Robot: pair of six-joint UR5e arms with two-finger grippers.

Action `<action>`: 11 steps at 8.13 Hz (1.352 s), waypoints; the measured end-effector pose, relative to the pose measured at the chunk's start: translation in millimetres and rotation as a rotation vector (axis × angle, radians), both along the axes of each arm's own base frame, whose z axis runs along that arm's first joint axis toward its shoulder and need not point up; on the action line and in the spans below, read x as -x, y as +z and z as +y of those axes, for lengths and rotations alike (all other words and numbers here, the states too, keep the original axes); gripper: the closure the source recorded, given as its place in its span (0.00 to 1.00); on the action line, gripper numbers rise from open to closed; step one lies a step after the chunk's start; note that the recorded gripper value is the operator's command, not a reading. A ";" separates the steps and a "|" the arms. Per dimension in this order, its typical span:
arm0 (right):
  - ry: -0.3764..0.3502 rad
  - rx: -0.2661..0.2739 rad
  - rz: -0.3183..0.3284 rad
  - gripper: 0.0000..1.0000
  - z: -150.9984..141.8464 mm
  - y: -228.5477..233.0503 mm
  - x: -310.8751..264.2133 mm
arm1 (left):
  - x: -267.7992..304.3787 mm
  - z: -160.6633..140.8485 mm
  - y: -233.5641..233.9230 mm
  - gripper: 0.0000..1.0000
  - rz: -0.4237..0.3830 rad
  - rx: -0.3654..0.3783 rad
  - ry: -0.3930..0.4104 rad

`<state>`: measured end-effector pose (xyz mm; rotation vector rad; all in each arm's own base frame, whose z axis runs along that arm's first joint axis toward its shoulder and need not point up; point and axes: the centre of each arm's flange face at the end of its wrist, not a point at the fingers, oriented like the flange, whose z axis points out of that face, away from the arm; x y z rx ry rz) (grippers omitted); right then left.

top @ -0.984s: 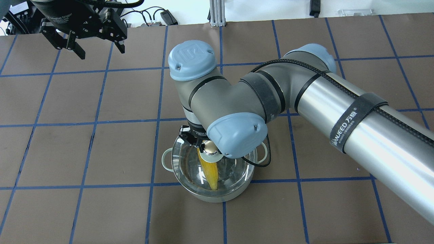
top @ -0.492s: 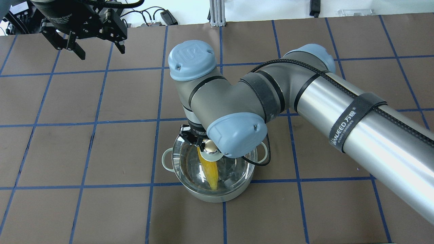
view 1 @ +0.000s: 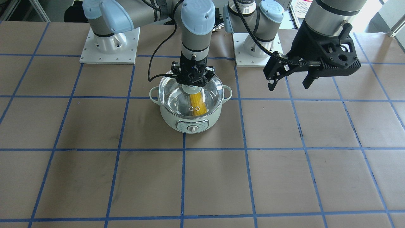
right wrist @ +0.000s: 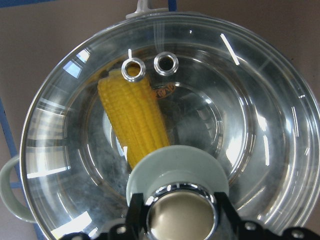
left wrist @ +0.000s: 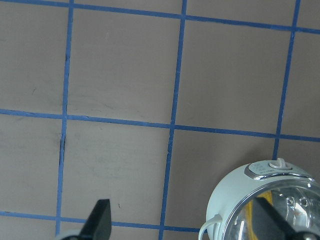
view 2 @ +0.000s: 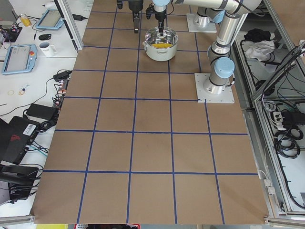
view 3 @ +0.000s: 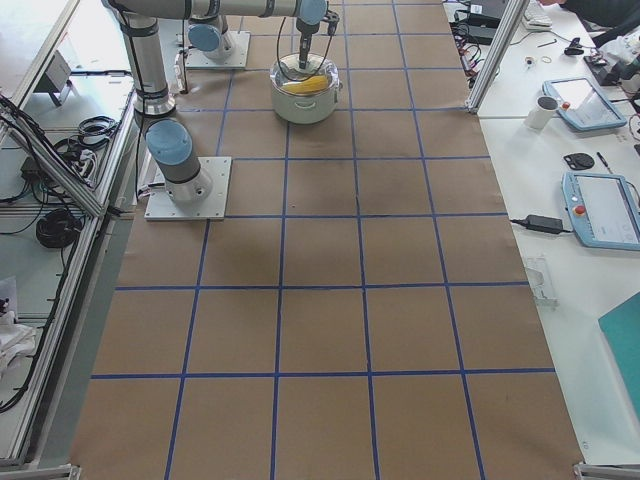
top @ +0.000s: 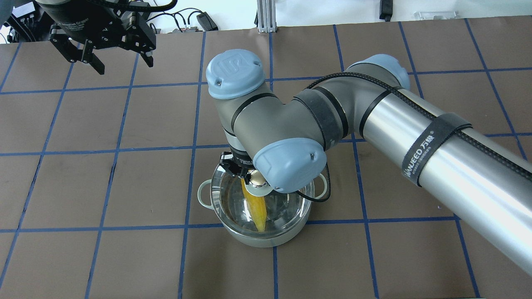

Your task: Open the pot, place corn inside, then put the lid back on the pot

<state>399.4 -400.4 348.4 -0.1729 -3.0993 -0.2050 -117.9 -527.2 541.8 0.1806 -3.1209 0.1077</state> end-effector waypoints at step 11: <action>-0.018 0.174 -0.075 0.00 -44.6 110.6 108.6 | -0.1 1.0 0.3 0.00 0.000 0.002 0.001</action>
